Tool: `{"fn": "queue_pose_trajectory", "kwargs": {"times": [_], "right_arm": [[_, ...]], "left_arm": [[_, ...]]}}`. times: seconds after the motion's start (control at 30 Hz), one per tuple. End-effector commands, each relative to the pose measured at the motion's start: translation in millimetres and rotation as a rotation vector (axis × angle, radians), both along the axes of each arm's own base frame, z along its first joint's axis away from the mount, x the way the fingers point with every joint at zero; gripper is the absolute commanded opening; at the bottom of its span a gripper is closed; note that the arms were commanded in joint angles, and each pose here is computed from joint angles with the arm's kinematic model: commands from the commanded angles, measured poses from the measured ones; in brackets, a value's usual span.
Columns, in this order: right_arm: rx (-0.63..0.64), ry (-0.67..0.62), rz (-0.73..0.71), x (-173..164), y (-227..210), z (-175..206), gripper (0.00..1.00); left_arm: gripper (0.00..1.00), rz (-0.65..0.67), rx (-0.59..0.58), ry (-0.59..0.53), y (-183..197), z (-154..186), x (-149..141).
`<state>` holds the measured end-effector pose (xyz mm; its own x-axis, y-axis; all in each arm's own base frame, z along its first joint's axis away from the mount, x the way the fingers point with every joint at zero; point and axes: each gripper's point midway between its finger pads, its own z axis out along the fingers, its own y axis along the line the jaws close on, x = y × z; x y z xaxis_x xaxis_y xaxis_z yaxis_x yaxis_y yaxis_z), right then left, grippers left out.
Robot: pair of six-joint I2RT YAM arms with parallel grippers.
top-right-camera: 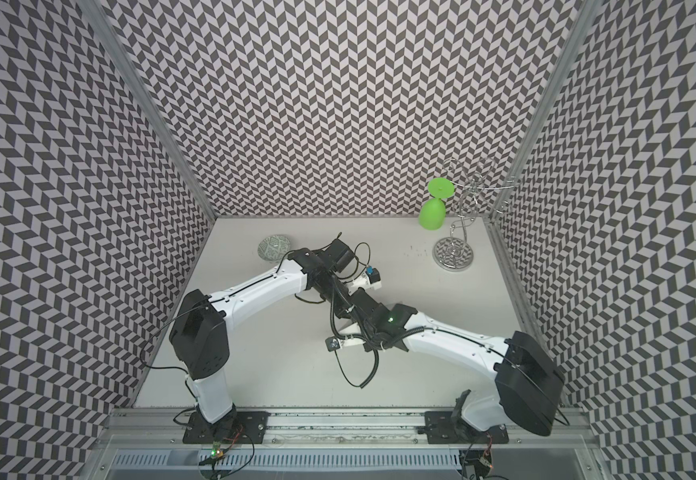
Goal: Fold the letter paper in half and place it into the envelope
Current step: Place the letter paper in the envelope.
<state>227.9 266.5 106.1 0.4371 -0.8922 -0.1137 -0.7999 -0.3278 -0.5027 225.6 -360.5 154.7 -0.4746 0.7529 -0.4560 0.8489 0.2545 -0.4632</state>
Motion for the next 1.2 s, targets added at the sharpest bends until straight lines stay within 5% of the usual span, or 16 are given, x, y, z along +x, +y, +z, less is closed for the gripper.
{"fn": "queue_pose_trajectory", "kwargs": {"times": [0.0,0.1,0.4,0.83,1.17], "right_arm": [[0.19,-0.158,-0.008,29,34,54,0.29],[0.215,-0.172,-0.006,30,35,68,0.4],[0.292,-0.224,-0.017,32,36,103,0.42],[0.334,-0.244,-0.031,35,37,103,0.12],[0.32,-0.249,-0.037,42,41,78,0.03]], "left_arm": [[0.0,-0.103,-0.058,0.104,-15,9,-42],[0.0,-0.1,-0.05,0.102,-13,7,-41],[0.0,-0.094,-0.024,0.108,-12,-3,-40],[0.0,-0.093,-0.029,0.125,-13,-3,-40],[0.0,-0.098,-0.042,0.145,-15,-2,-42]]}}
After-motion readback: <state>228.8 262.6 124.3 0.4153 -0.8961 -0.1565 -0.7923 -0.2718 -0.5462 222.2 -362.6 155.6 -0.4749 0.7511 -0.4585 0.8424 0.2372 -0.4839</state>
